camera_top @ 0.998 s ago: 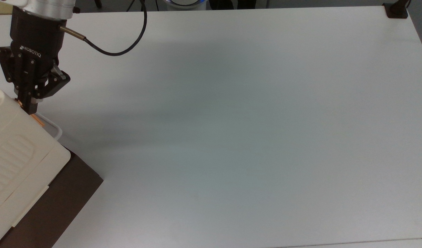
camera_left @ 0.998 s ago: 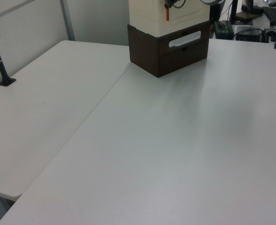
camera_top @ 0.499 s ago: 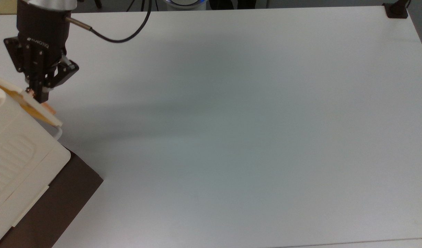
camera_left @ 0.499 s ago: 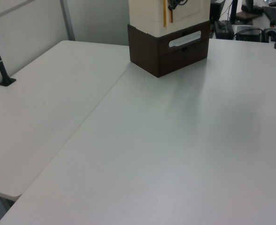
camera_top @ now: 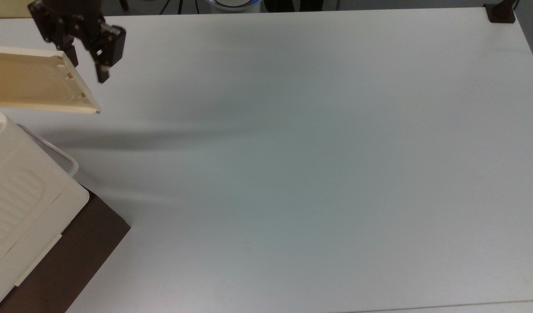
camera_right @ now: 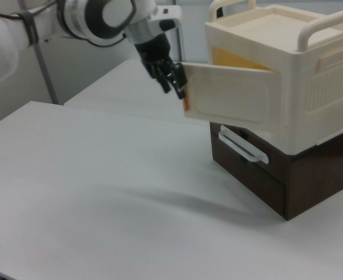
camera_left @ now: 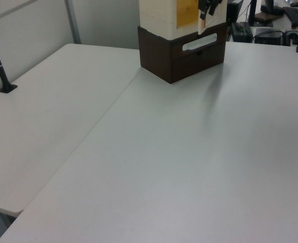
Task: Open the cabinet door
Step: 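Pull the handle and swing the cabinet door outward on its hinge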
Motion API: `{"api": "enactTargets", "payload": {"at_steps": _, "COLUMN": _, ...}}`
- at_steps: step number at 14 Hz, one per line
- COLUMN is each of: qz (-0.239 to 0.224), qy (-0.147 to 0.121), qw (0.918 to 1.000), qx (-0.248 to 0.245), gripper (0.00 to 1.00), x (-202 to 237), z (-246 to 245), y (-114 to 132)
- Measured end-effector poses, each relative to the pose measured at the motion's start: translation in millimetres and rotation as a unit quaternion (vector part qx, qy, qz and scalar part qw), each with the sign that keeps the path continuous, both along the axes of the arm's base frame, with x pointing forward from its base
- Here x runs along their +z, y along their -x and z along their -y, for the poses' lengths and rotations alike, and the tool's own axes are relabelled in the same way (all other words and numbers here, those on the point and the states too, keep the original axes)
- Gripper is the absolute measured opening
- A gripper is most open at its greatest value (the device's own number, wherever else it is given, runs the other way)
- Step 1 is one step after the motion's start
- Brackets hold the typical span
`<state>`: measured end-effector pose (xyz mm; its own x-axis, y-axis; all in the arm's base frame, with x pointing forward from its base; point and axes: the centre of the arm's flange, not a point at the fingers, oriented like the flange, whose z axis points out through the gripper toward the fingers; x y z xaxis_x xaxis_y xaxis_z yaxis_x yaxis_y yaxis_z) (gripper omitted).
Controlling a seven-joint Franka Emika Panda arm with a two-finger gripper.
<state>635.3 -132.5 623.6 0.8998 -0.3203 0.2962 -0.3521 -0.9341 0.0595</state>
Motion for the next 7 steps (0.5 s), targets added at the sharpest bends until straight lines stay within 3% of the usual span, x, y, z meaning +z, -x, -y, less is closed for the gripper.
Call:
{"api": "enactTargets", "payload": {"at_steps": 2, "qz": -0.018, "qy": -0.010, "qw": 0.9997, "qx": 0.015, "gripper": 0.85, "x": 16, "z": -10, "y": 15}}
{"api": "enactTargets", "payload": {"at_steps": 7, "qz": -0.032, "qy": -0.032, "qw": 0.9986, "qx": 0.029, "gripper": 0.92, "x": 49, "z": -29, "y": 42}}
